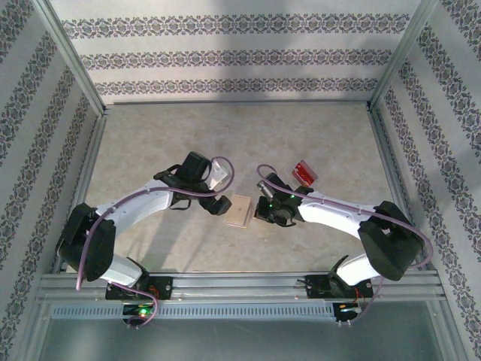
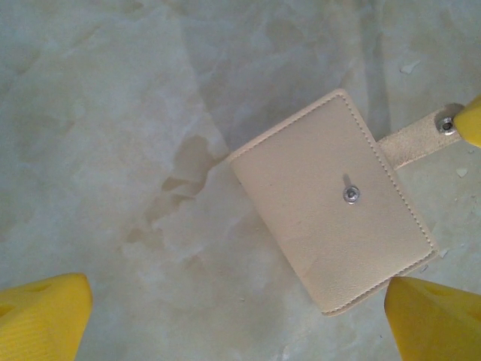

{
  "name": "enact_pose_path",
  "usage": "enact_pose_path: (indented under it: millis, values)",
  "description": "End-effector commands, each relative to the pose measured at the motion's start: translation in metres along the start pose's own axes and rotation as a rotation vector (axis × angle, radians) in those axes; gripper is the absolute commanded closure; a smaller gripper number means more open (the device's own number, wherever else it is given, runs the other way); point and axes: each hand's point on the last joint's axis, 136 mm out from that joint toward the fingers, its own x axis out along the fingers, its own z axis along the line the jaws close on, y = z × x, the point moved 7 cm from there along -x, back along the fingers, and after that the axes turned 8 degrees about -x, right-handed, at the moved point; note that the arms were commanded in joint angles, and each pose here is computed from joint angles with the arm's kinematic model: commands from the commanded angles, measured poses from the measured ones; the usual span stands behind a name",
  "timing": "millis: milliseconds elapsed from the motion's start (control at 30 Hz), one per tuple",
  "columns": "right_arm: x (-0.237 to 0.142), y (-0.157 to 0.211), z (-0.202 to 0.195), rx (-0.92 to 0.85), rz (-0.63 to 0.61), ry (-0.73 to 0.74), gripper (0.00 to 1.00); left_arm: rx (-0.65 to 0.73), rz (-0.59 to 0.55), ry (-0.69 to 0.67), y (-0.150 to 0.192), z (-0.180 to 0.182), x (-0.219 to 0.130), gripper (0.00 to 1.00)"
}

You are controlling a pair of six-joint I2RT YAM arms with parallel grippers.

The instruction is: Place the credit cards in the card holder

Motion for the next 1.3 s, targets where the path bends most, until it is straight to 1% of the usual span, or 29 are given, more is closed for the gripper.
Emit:
enact_pose_path:
  millis: [0,200,367,500,633,800,933,1067,1133,1267]
  values:
    - [0.006,0.000,-0.005,0.025,-0.002,-0.008,0.99,0.053,0.023,-0.028,-0.007,-0.009,0.000,0.00]
    - [0.015,0.001,-0.010,0.038,0.019,0.002,0.99,0.146,0.048,-0.036,0.001,-0.028,0.014,0.00]
    - [0.021,0.001,-0.017,0.048,0.022,0.015,0.99,0.179,0.051,-0.043,0.011,-0.039,0.027,0.00]
    - [0.023,0.003,-0.021,0.061,0.023,0.011,0.99,0.229,0.070,-0.079,0.017,-0.045,0.036,0.00]
    - [0.026,0.004,-0.027,0.067,0.032,0.018,0.99,0.286,0.081,-0.071,0.025,-0.053,0.046,0.00]
    - [0.024,0.005,-0.030,0.073,0.019,0.011,0.99,0.348,0.097,-0.108,0.026,-0.060,0.054,0.00]
    - [0.029,0.006,-0.032,0.080,0.045,0.011,1.00,0.368,0.110,-0.132,0.024,-0.063,0.062,0.00]
    - [0.030,0.007,-0.033,0.078,0.038,0.005,1.00,0.353,0.107,-0.169,0.021,-0.062,0.065,0.00]
    - [0.032,0.008,-0.035,0.078,0.052,0.012,1.00,0.347,0.093,-0.189,0.019,-0.061,0.062,0.02]
    - [0.031,0.009,-0.035,0.081,0.049,0.004,1.00,0.347,0.036,-0.257,0.011,-0.054,0.051,0.11]
